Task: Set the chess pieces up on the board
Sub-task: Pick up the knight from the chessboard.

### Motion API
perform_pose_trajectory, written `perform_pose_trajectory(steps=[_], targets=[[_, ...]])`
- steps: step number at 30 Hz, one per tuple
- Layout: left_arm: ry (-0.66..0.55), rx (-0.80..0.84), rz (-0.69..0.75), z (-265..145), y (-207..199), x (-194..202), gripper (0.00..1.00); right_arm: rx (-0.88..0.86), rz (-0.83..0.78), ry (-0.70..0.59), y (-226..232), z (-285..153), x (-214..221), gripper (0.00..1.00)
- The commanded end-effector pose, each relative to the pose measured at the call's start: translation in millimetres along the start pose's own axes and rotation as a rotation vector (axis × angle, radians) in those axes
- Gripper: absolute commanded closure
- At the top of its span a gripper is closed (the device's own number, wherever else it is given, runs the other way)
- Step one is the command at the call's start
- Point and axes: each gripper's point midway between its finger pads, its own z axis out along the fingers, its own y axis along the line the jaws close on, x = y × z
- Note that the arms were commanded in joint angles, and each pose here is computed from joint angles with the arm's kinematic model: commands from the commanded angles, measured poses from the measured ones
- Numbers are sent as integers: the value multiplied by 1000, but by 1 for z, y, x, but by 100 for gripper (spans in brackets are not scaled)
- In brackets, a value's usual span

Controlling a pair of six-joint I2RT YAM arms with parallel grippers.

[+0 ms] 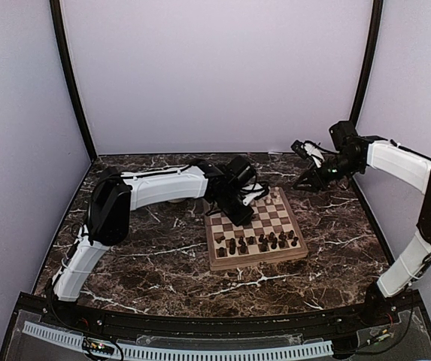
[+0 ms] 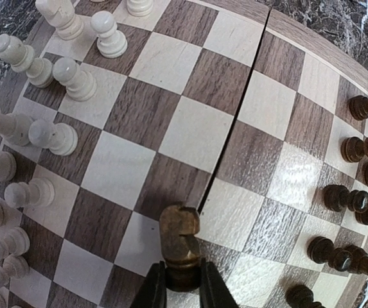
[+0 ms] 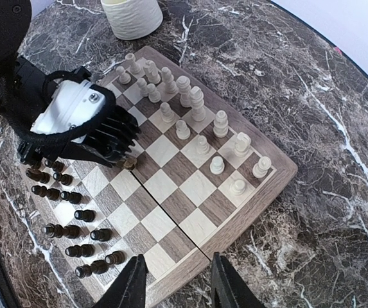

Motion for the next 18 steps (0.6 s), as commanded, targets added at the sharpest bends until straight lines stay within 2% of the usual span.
perform_pose_trajectory(steps=[1, 7, 8, 9, 10, 11, 18], targets=[[-127, -37, 28, -45, 2, -37, 97, -9, -15, -50, 1, -12, -21, 64], [-351, -20, 33, -97, -6, -72, 98, -72, 18, -58, 6, -10, -28, 63], [-344, -9, 28, -93, -8, -63, 98, -90, 26, -58, 8, -10, -29, 63], [-422, 9, 39, -113, -13, -78, 98, -110, 38, -55, 10, -9, -30, 63], [-418, 19, 39, -109, -16, -69, 98, -126, 47, -58, 12, -9, -32, 62], [-477, 31, 45, -125, -19, -79, 98, -149, 62, -60, 14, -8, -33, 62], [-580, 101, 80, -144, -35, -74, 98, -379, 169, -58, 46, 7, -32, 59]])
